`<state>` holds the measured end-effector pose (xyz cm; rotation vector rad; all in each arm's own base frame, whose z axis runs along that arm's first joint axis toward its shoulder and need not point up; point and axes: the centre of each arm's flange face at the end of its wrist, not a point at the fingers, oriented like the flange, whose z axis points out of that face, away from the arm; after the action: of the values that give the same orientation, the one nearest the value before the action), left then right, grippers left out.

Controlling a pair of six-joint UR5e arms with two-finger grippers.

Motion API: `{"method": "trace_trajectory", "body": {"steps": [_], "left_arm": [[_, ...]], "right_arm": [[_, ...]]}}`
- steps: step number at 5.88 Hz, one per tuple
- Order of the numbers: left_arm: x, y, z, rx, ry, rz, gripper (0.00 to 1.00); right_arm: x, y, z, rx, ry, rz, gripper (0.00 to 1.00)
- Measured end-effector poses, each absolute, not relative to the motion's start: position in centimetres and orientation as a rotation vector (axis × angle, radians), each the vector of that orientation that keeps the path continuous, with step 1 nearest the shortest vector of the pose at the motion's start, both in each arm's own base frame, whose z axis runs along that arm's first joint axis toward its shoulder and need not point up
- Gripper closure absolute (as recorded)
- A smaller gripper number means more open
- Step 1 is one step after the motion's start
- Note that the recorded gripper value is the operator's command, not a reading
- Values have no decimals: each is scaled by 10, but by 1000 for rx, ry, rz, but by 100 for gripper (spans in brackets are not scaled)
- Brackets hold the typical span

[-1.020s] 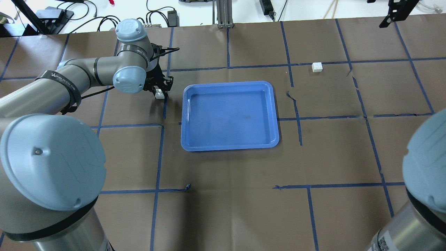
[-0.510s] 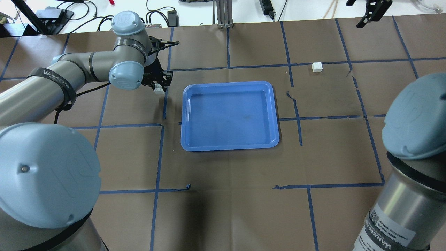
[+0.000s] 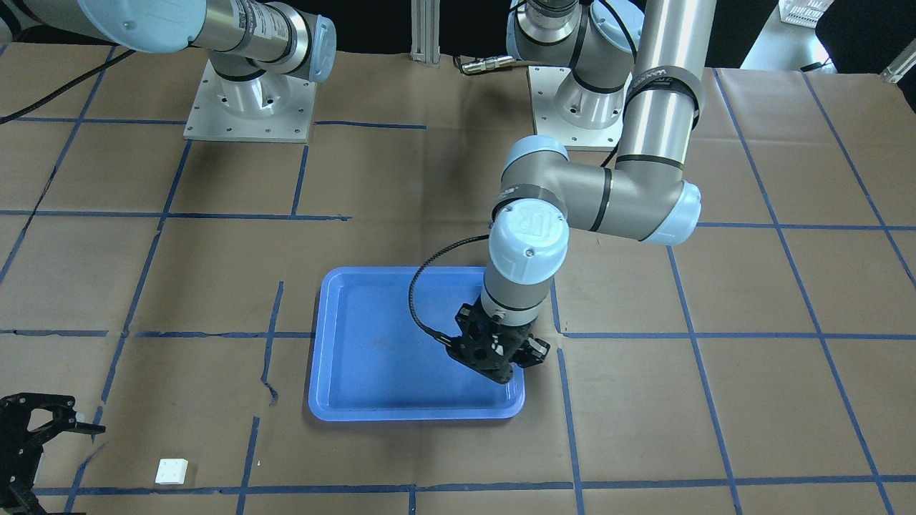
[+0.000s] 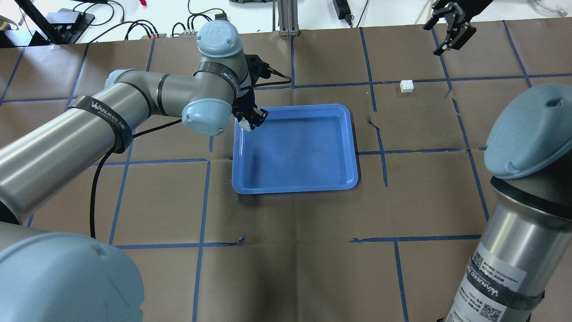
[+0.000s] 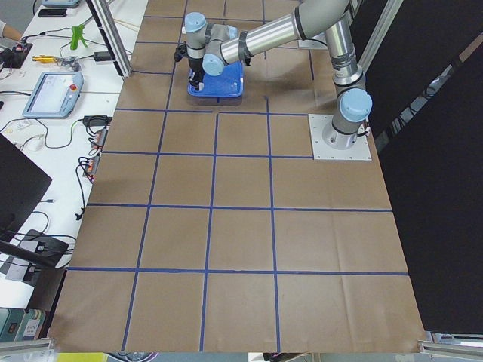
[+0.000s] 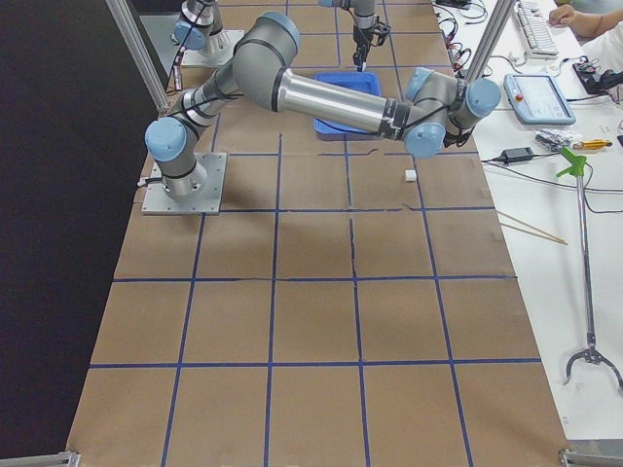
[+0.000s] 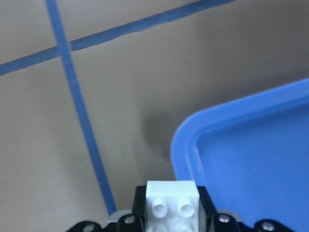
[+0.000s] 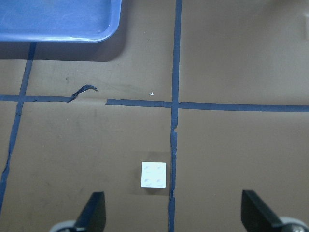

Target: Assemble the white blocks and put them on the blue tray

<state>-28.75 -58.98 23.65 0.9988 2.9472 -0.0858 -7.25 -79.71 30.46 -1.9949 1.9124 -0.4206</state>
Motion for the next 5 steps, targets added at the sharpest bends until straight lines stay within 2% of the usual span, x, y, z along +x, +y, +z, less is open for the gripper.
{"method": "trace_trajectory", "body": {"steps": [3,5], "left_arm": [[-349,-552,218,1853,2488,-60,94],[-352,-551,204,2108,2268,-88,93]], "right_arm": [[-93,-793,226,-1895,1810,-505,0],[-95,-781,185,-1925,1765,-545,0]]}}
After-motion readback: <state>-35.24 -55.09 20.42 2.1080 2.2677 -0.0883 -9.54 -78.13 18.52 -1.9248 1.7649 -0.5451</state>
